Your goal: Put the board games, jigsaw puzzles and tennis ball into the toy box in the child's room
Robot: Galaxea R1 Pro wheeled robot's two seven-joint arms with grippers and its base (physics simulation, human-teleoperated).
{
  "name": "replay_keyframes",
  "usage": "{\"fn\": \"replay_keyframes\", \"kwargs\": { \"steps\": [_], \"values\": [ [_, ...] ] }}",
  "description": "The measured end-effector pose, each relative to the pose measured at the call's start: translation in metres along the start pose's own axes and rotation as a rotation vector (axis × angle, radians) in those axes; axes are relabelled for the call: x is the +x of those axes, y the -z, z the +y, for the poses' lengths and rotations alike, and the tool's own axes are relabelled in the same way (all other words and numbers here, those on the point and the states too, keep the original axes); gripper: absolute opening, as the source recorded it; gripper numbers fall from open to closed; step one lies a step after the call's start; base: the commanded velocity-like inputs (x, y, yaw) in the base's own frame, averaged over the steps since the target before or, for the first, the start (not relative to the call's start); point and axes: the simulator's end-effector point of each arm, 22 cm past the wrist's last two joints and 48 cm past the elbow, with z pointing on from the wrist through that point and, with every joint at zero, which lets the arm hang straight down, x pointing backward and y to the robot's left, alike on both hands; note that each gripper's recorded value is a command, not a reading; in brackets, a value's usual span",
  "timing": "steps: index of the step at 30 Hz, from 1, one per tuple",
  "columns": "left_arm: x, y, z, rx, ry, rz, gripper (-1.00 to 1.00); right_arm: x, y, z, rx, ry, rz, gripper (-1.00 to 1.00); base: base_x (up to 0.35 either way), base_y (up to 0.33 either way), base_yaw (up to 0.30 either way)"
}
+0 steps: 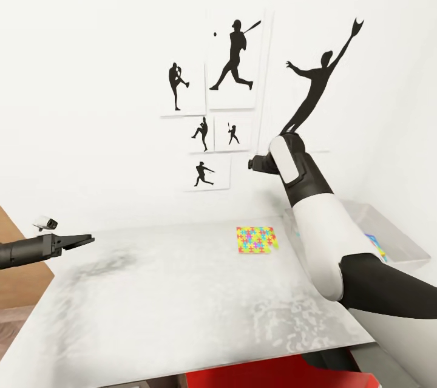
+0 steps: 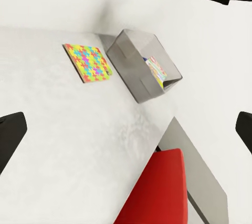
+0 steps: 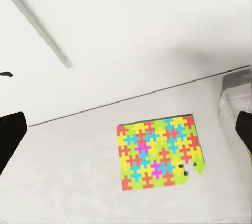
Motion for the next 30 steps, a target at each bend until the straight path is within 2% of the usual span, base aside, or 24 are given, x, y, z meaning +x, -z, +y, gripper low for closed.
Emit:
{"fn": "replay_keyframes", "kwargs": {
  "steps": [3,9,19,26,30],
  "values": [
    [0.001,-0.001,0.002,-0.001,0.003,0.002,1.00,0.025,-0.019,-0.004,0.018,0.008,0.071,1.00,0.000,0.000,0.000],
    [0.003,-0.002,0.006,-0.003,0.012,0.006,1.00,0.050,-0.036,-0.008,0.032,0.011,0.136,1.00,0.000,0.000,0.000],
    [0.008,-0.005,0.013,-0.006,0.027,0.014,1.00,0.065,-0.052,-0.011,0.040,0.006,0.172,1.00,0.000,0.000,0.000],
    [0.010,-0.010,0.015,0.000,0.033,0.017,1.00,0.099,-0.080,-0.020,0.074,-0.022,0.222,1.00,0.000,0.000,0.000],
    [0.012,-0.013,0.017,0.005,0.042,0.020,1.00,0.108,-0.087,-0.022,0.082,-0.025,0.235,1.00,0.000,0.000,0.000]
  ]
}}
